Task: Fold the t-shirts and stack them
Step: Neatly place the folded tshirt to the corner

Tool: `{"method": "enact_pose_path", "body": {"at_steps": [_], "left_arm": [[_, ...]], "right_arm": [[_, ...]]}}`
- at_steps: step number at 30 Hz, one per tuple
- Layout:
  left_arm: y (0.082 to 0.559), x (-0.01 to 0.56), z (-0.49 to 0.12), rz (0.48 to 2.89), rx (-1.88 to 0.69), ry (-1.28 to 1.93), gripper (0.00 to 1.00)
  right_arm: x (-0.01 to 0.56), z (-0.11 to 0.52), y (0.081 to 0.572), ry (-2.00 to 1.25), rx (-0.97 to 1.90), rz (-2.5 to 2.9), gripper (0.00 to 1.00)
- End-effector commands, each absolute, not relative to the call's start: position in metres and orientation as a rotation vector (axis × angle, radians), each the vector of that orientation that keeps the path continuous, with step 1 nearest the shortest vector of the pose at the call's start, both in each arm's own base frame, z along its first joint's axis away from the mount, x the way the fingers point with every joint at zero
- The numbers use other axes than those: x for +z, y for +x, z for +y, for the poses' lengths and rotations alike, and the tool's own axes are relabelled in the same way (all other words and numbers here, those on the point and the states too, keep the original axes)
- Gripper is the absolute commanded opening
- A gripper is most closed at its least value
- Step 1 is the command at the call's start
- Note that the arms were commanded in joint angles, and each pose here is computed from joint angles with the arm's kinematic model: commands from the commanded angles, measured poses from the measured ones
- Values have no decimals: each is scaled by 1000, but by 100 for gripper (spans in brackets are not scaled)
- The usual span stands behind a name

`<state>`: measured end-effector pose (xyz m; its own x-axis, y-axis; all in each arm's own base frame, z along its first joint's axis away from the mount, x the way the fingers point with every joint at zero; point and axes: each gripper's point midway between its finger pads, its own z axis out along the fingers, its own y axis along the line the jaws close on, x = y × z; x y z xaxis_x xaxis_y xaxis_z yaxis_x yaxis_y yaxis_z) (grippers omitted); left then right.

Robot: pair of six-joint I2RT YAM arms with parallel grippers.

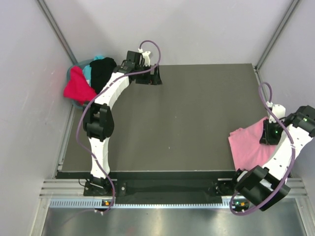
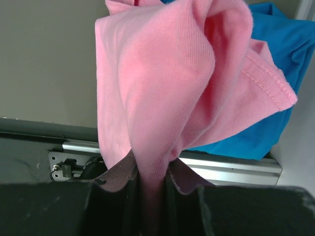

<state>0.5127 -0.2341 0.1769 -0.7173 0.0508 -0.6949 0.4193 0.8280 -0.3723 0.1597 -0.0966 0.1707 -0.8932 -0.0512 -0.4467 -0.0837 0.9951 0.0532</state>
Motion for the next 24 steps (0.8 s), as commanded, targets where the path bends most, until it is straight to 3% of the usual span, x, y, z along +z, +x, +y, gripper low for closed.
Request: {"method": "enact_pose_path", "body": {"at_steps": [1, 12, 24], "left_arm": [[522, 208, -242, 2198, -701, 359, 99], [516, 205, -252, 2205, -724, 370, 99], [511, 212, -260, 2190, -738, 380, 99]], "right_arm": [[190, -95, 165, -131, 44, 2587, 0], [208, -114, 174, -57, -21, 2550, 0], [172, -153, 165, 60, -116, 2618, 0]]}}
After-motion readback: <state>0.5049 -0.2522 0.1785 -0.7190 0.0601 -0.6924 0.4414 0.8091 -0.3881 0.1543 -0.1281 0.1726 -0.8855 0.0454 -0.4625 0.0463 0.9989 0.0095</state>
